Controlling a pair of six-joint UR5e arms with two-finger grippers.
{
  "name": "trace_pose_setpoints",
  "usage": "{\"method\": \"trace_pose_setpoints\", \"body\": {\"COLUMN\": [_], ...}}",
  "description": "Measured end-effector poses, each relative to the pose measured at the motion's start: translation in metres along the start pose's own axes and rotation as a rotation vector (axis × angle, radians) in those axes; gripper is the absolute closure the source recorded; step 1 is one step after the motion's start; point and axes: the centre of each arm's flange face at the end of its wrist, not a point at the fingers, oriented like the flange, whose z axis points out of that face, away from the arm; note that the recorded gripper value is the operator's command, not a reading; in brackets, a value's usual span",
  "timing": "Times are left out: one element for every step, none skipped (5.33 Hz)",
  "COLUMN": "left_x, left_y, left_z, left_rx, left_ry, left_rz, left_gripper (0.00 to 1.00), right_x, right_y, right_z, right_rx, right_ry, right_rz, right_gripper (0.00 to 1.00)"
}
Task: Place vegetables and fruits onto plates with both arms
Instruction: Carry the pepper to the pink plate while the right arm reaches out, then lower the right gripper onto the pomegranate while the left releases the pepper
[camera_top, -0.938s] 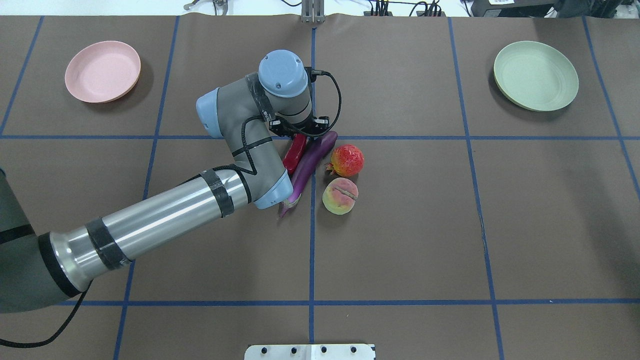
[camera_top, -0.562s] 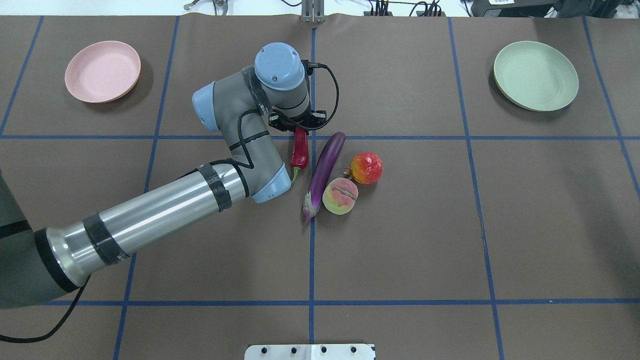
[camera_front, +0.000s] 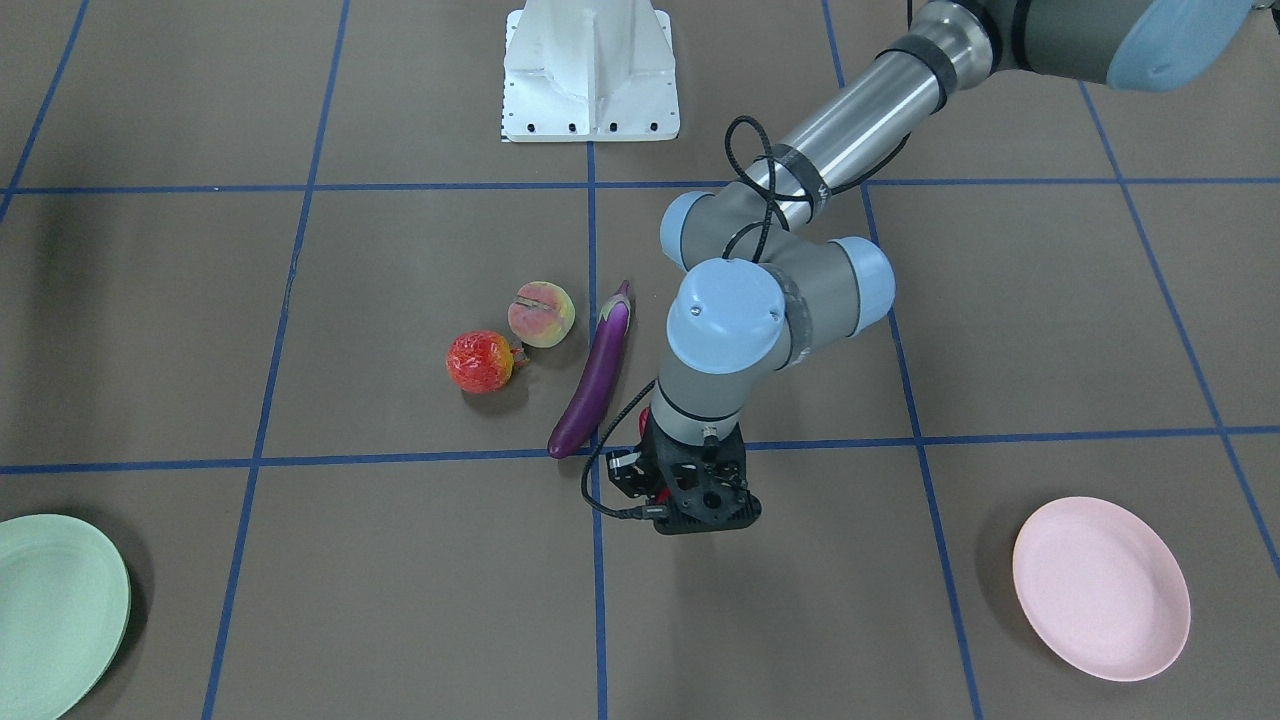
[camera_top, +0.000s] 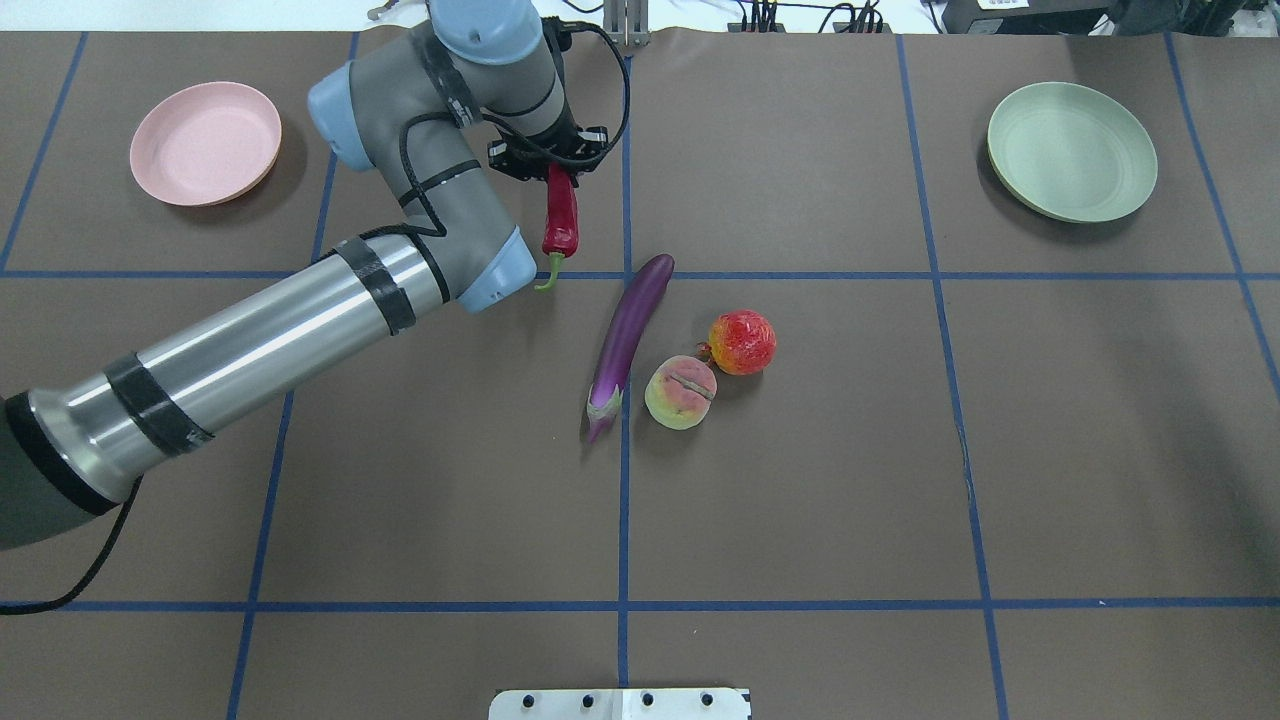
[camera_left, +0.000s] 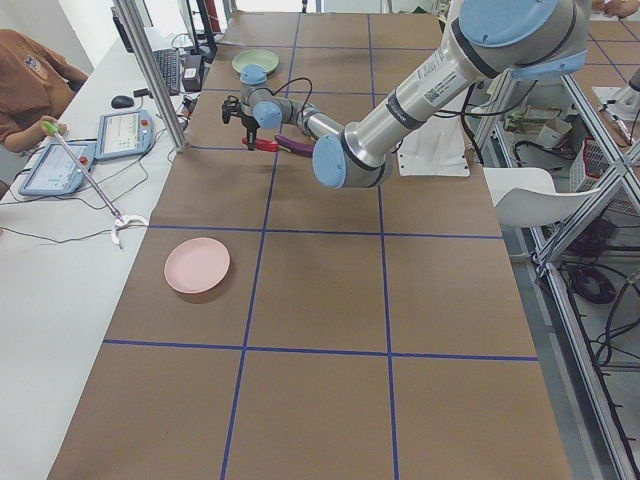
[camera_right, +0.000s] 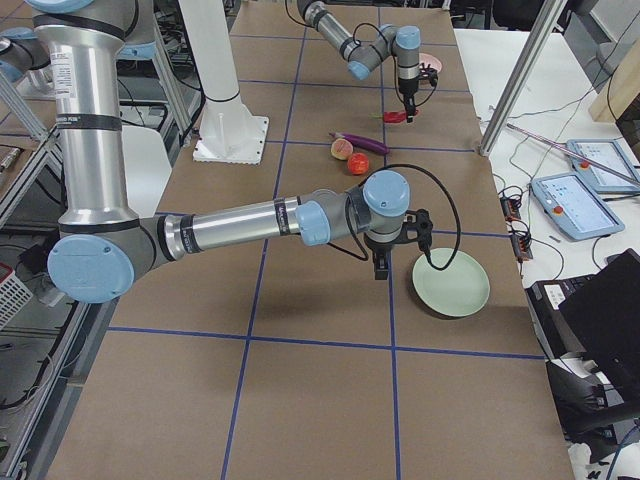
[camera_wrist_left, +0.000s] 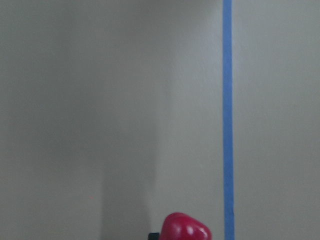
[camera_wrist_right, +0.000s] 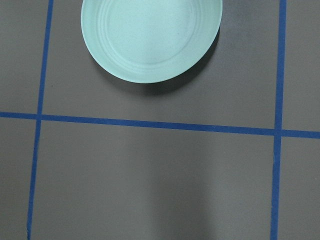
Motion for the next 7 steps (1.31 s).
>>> {"method": "trace_pose_setpoints", "body": {"left_x": [-0.031, -0.075, -0.139, -0.203, -0.247, -0.285, -0.316], "left_y": [-0.036, -0.076, -0.122, -0.155, -0.170, -0.181, -0.189], "left_z": [-0.019, -0.039, -0.058, -0.066, -0.062, -0.055, -0.051], "left_rx": [0.007, 0.014, 0.022, 0.013, -0.006, -0.025, -0.036], "left_ry": [-0.024, -0.076, -0.146, -0.207, -0.254, -0.293, -0.322], "left_rz": [0.016, 0.024, 0.029, 0.041, 0.044, 0.049, 0.058], "left_gripper": [1.00, 1.00, 1.00, 1.00, 1.00, 1.00, 1.00], "right_x": [-0.053, -0.122, -0.203, -0.271, -0.323, -0.372, -0.414], "right_y": [-0.024, -0.045, -0.058, -0.058, -0.050, -0.044, -0.044], "right_z": [0.009, 0.027, 0.050, 0.076, 0.102, 0.129, 0.154], "right_rx": [-0.005, -0.019, -0.027, -0.027, -0.027, -0.026, -0.025], "right_ry": [-0.015, -0.028, -0.030, -0.019, -0.004, 0.011, 0.027], "right_rz": [0.003, 0.032, 0.076, 0.106, 0.115, 0.124, 0.136], "right_gripper": [0.00, 0.00, 0.00, 0.00, 0.00, 0.00, 0.00]}}
